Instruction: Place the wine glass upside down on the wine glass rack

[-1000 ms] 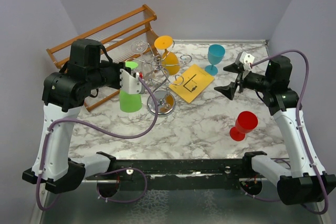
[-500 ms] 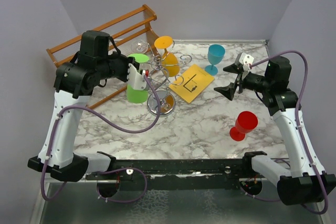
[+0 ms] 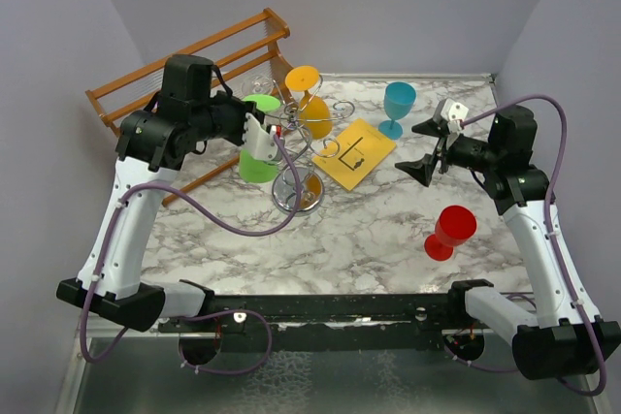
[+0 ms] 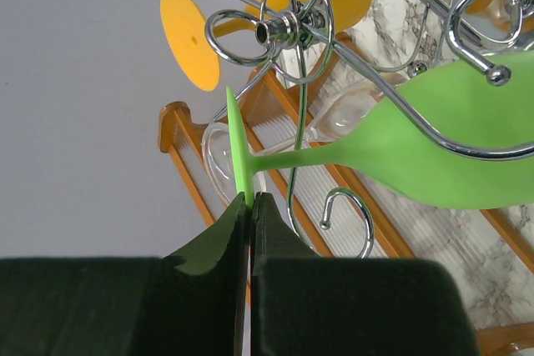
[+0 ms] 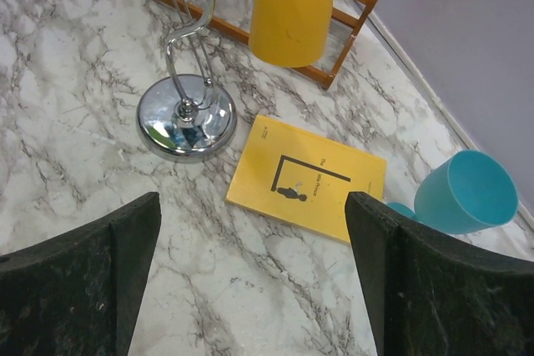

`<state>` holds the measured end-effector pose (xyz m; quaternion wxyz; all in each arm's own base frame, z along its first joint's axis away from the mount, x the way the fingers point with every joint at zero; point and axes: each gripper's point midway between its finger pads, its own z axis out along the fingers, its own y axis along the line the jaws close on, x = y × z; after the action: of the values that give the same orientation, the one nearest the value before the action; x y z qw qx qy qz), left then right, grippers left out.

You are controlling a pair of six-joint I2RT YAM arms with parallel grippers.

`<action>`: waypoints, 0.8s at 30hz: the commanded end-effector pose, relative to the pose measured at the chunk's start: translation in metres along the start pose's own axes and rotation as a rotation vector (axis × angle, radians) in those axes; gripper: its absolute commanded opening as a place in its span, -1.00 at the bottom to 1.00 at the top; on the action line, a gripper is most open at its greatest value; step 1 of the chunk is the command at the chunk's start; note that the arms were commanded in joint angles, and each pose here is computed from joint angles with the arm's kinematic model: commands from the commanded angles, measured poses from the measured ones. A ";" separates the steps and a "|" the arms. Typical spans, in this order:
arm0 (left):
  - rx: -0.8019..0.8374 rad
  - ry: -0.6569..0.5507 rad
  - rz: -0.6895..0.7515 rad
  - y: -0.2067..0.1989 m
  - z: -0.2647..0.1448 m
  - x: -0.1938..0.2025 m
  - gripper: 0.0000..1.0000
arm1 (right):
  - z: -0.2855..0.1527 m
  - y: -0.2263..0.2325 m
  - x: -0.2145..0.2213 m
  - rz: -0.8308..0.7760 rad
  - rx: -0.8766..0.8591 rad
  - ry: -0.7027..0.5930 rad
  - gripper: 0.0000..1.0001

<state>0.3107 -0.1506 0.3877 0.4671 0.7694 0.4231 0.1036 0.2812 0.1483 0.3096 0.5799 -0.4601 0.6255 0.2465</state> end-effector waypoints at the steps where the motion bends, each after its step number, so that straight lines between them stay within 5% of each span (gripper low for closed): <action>1: -0.032 0.052 0.037 0.009 -0.002 0.009 -1.00 | -0.002 -0.001 -0.006 -0.044 0.014 -0.020 0.82; 24: -0.042 0.208 -0.006 0.004 -0.018 0.033 -1.00 | -0.002 -0.001 -0.004 -0.049 0.016 -0.016 0.84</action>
<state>0.3281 -0.1250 0.3822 0.4333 0.7551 0.4623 0.1682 0.2805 0.1480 0.3068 0.5795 -0.4620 0.6252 0.2449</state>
